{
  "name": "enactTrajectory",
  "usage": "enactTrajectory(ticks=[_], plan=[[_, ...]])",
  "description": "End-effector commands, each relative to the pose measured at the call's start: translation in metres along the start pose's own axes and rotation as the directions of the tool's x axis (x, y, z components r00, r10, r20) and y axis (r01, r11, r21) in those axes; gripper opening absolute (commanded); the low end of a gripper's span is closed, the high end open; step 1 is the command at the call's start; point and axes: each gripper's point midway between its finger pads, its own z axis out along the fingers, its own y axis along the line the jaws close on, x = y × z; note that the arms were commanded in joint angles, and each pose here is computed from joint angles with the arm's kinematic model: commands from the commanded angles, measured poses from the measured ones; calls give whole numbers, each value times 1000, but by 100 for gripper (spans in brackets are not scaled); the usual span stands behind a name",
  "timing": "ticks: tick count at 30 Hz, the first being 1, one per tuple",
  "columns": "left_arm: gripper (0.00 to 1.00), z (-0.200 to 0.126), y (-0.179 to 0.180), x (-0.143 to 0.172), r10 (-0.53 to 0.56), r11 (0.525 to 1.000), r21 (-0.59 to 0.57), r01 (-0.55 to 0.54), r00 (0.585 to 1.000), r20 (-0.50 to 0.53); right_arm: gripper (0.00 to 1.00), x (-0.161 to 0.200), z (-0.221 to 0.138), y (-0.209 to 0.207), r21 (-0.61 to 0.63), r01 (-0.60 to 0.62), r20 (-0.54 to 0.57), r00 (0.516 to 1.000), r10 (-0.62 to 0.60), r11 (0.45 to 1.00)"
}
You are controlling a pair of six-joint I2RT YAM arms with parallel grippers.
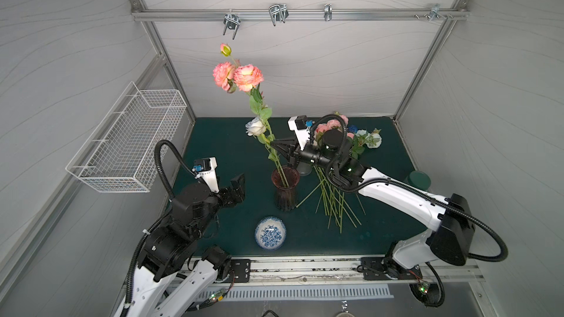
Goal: Arrange flowers in a vase
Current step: Place the flower in the vase, then pick up the flower from the flowers.
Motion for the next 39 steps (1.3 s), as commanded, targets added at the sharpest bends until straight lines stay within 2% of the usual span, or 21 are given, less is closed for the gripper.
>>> enactTrajectory(ticks=[1, 4, 5, 8, 11, 15, 17, 19, 22, 24, 25, 31, 33, 36, 39], plan=[[90, -8, -7, -17, -17, 999, 32, 15, 998, 55, 15, 4, -18, 10, 6, 33, -5, 999, -33, 999], [91, -6, -12, -18, -21, 998, 54, 18, 998, 57, 46, 18, -34, 10, 37, 12, -33, 999, -11, 999], [91, -6, -14, -18, -23, 998, 66, 19, 998, 56, 50, 20, -39, 11, 44, 7, -37, 999, -6, 999], [92, -3, -18, -18, -28, 996, 85, 24, 998, 51, 55, 22, -63, 15, 85, -2, -41, 999, 5, 996], [92, -1, -19, -17, -29, 996, 87, 25, 999, 46, 59, 17, -96, 8, 185, -26, -26, 999, 31, 982], [92, 1, -20, -16, -30, 995, 93, 26, 999, 40, 62, 21, -145, -29, 384, -135, -6, 989, 149, 913], [92, 3, -20, -14, -29, 995, 93, 25, 999, 38, 61, 34, -169, -61, 490, -226, 9, 967, 254, 842], [92, 3, -19, -14, -27, 996, 88, 24, 999, 39, 56, 55, -192, -96, 597, -317, 22, 925, 380, 737], [92, 4, -19, -13, -23, 996, 83, 20, 999, 36, 54, 102, -220, -148, 715, -473, 80, 787, 611, 515], [92, 5, -18, -12, -23, 996, 82, 20, 999, 36, 53, 130, -225, -172, 756, -498, 98, 726, 680, 423], [92, 4, -18, -13, -24, 997, 81, 21, 999, 38, 52, 140, -225, -180, 774, -492, 99, 716, 691, 399], [92, 5, -17, -11, -22, 997, 74, 20, 999, 32, 49, 206, -213, -227, 854, -477, 131, 580, 804, 205], [92, 4, -16, -11, -23, 997, 73, 20, 999, 33, 48, 223, -214, -239, 874, -464, 158, 555, 817, 146], [92, 4, -15, -10, -20, 997, 69, 18, 999, 35, 47, 238, -210, -249, 871, -481, 197, 533, 823, 103], [92, 3, -14, -10, -16, 998, 65, 13, 999, 36, 42, 241, -201, -250, 853, -512, 212, 514, 831, 100]])
